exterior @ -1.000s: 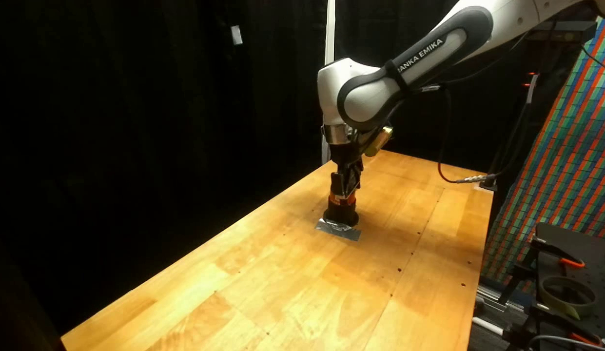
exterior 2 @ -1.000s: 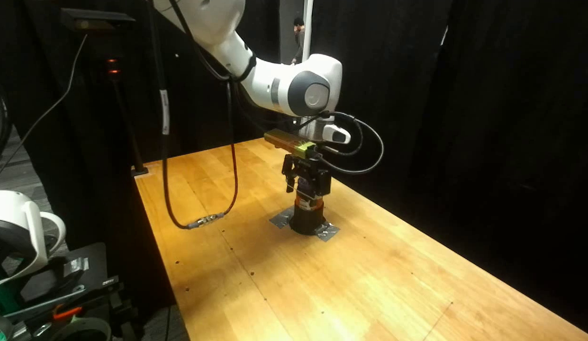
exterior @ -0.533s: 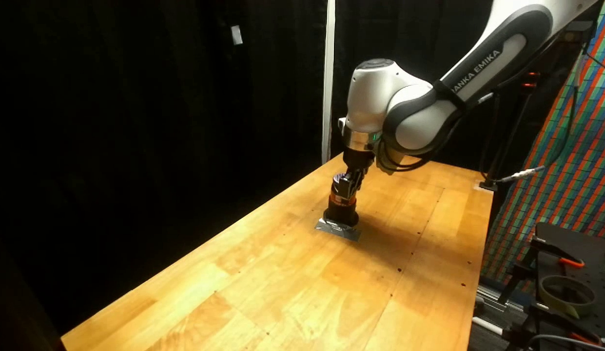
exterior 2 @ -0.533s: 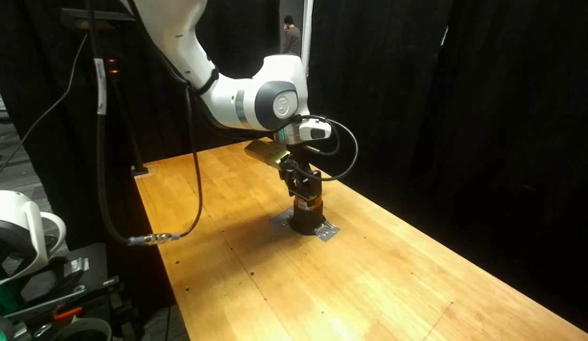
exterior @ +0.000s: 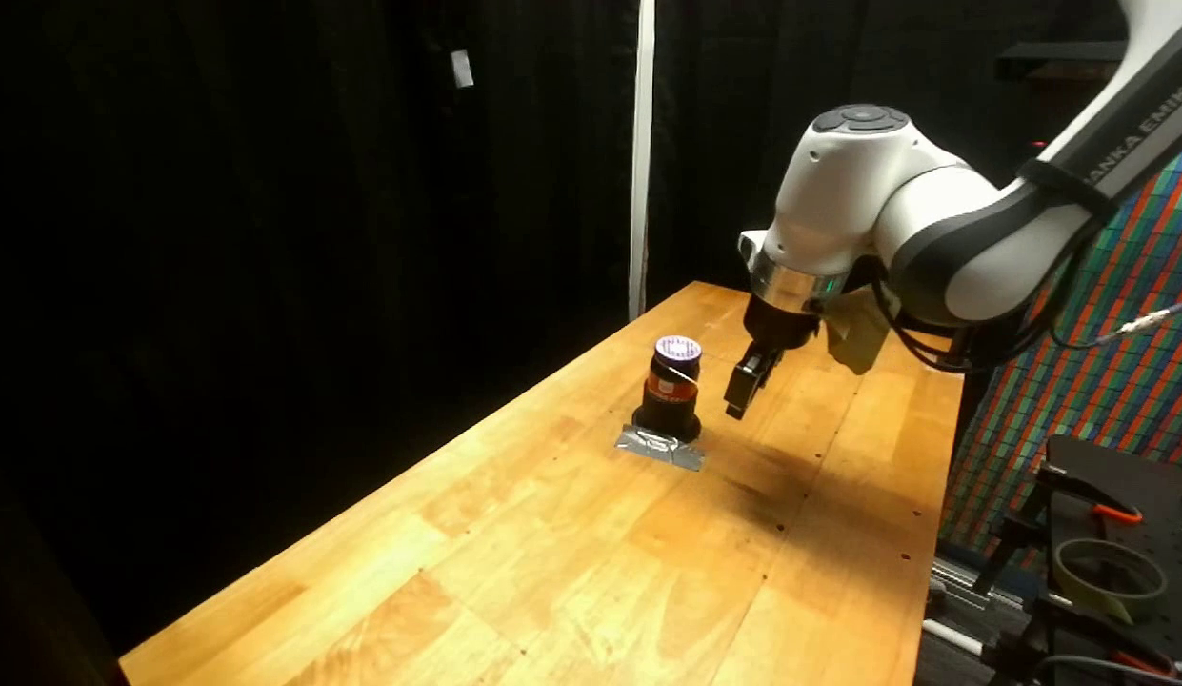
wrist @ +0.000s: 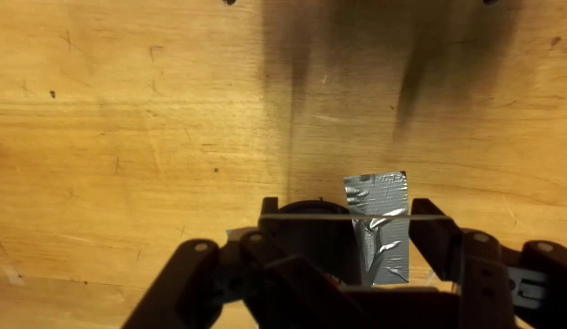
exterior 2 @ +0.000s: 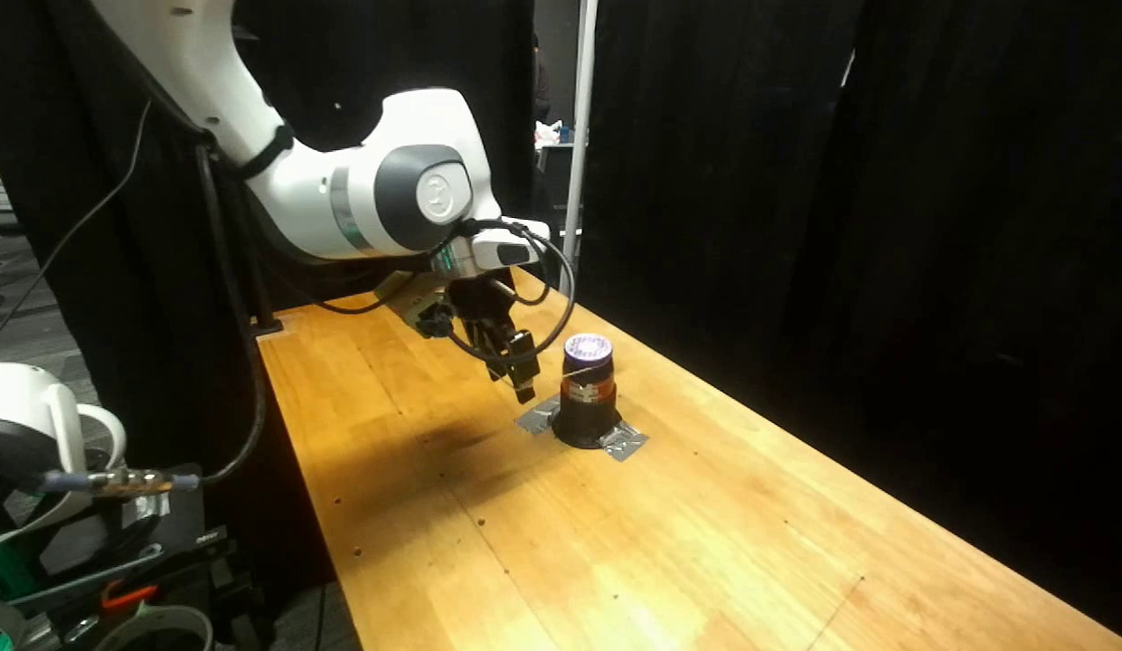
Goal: Put a rubber band around the cup
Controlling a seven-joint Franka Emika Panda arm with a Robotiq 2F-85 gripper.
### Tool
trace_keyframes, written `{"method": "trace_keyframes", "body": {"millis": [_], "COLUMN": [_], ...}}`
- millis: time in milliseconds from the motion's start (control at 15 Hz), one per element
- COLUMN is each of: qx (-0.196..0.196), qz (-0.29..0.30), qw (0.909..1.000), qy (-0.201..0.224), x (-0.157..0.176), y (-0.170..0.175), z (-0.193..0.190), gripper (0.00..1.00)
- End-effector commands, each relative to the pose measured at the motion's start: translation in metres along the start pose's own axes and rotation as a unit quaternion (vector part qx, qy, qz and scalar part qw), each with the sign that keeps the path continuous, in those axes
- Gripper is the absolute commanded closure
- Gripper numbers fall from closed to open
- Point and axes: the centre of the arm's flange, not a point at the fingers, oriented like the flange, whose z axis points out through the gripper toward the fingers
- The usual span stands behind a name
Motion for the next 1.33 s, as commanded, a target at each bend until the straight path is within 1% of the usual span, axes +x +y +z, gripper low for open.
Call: {"method": "trace_keyframes", "body": {"millis": [0,67,133,200,267,333,400,467,667,800,1000,1067,1133,1267], "qx": [-0.006,-0.007,-0.012,-0.010,-0.011,-0.012,-0.013,-0.012,-0.021,-0.020,-0.017,-0.015,-0.014,-0.014], "qz": [0.004,0.004,0.004,0.001,0.003,0.009,0.009,0.012,0.007,0.005,0.004,-0.001,-0.002,-0.007], "qw": [0.9983,0.9965,0.9936,0.9915,0.9879,0.9835,0.9794,0.9756,0.9627,0.9610,0.9593,0.9630,0.9668,0.9769], "qy": [0.058,0.083,0.112,0.130,0.154,0.180,0.201,0.219,0.270,0.276,0.282,0.269,0.255,0.213], "x": [-0.059,-0.064,-0.071,-0.075,-0.077,-0.077,-0.076,-0.074,-0.064,-0.057,-0.066,-0.064,-0.062,-0.055], "y": [0.006,0.006,0.007,0.007,0.009,0.009,0.009,0.007,0.003,0.000,-0.011,-0.013,-0.015,-0.015], "z": [-0.030,-0.029,-0.023,-0.020,-0.015,-0.010,-0.006,-0.003,-0.002,-0.008,-0.007,-0.016,-0.024,-0.051], "gripper": [0.55,0.64,0.72,0.79,0.88,0.94,1.00,1.00,0.99,0.99,0.99,0.74,0.74,0.61]}}
